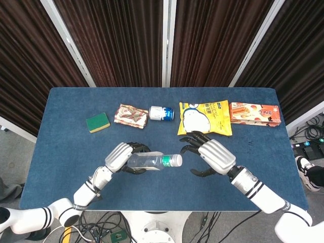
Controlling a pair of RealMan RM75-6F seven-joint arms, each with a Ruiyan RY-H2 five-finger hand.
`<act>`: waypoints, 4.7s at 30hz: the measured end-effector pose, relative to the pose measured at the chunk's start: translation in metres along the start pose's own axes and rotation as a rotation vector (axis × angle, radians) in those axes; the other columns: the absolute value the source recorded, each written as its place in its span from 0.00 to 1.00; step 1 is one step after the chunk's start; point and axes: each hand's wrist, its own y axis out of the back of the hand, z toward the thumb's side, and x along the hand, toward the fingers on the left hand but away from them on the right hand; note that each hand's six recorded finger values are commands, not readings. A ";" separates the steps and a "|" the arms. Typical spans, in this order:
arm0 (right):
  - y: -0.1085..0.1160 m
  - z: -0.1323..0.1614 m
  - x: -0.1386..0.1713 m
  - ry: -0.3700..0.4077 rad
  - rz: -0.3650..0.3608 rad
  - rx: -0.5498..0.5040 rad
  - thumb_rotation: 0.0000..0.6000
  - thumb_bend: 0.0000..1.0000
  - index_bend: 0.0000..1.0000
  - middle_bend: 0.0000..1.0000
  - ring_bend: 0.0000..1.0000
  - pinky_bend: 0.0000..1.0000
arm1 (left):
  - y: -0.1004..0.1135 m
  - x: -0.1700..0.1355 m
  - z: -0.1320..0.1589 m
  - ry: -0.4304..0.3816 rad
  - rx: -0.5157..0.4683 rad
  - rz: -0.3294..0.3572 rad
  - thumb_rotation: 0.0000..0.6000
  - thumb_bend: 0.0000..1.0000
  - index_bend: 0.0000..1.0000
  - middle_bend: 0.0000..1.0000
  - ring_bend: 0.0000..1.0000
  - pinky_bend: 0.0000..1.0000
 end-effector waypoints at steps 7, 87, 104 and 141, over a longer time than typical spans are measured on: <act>-0.007 -0.001 -0.003 -0.008 0.027 0.005 1.00 0.16 0.32 0.11 0.00 0.00 | 0.000 0.001 0.002 -0.001 0.002 -0.002 1.00 0.26 0.48 0.50 0.43 0.47; -0.010 0.006 0.005 0.021 0.023 0.034 0.99 0.20 0.32 0.12 0.00 0.00 | -0.008 0.005 0.000 0.013 0.005 -0.044 1.00 0.26 0.48 0.50 0.43 0.47; -0.001 0.007 0.005 0.034 -0.047 0.037 1.00 0.22 0.32 0.13 0.00 0.00 | -0.008 0.005 0.002 0.016 -0.030 -0.037 1.00 0.26 0.48 0.50 0.43 0.47; 0.005 0.014 -0.016 0.071 -0.224 0.056 1.00 0.20 0.46 0.20 0.03 0.00 | -0.003 0.007 0.013 0.037 -0.226 -0.055 1.00 0.26 0.48 0.50 0.43 0.47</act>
